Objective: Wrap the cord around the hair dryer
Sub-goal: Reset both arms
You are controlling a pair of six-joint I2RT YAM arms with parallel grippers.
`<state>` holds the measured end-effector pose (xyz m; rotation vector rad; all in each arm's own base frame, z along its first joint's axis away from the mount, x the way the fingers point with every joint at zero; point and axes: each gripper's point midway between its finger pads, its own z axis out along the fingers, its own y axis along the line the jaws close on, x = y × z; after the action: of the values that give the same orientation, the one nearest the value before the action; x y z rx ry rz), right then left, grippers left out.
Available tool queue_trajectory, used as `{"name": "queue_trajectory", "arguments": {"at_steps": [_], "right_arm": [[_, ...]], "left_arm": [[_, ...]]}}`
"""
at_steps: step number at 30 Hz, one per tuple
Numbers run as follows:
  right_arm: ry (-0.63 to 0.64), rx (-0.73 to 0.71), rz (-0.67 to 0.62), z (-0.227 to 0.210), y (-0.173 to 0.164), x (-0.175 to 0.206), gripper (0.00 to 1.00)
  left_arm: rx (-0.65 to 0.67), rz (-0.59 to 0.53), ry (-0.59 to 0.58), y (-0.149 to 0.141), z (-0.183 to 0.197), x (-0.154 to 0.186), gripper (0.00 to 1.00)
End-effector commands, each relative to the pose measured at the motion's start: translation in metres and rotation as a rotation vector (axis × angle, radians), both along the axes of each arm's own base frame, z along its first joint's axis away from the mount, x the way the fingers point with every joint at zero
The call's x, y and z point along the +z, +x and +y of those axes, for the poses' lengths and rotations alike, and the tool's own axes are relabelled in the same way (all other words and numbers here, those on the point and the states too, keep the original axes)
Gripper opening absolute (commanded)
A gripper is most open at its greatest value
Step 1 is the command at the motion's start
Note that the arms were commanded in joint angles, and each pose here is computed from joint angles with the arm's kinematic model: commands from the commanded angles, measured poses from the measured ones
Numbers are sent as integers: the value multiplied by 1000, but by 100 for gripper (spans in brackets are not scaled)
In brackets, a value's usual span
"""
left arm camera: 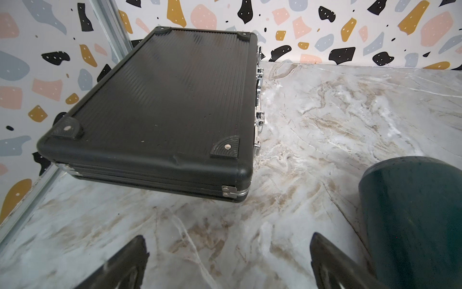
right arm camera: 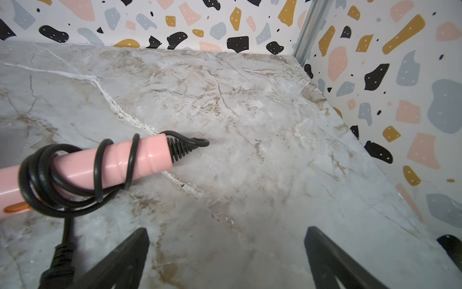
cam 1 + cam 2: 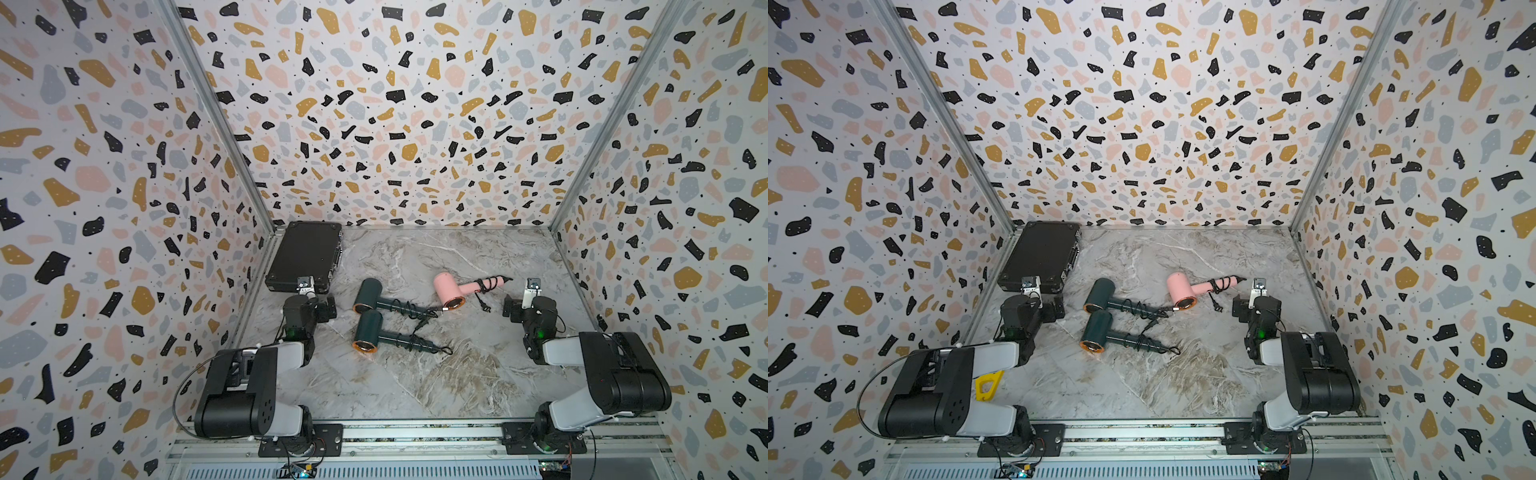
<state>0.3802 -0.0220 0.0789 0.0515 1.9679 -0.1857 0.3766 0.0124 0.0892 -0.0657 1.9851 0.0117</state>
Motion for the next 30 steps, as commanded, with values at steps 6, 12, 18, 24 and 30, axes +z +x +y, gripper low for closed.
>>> {"name": "queue_trajectory", "arguments": {"at_steps": [6, 12, 18, 24, 30], "right_arm": [[9, -37, -22, -6, 1, 5, 100], [9, -46, -23, -7, 1, 5, 100], [8, -45, -23, -7, 1, 5, 100], [9, -46, -23, -7, 1, 5, 100], [9, -45, -23, -7, 1, 5, 100]], "left_arm": [[-20, -64, 12, 2, -3, 12, 99], [-37, -77, 14, 0, -5, 10, 99], [-40, -77, 15, 0, -6, 10, 99], [-40, -79, 15, 0, -6, 10, 99], [-59, -77, 13, 1, -9, 9, 99]]}}
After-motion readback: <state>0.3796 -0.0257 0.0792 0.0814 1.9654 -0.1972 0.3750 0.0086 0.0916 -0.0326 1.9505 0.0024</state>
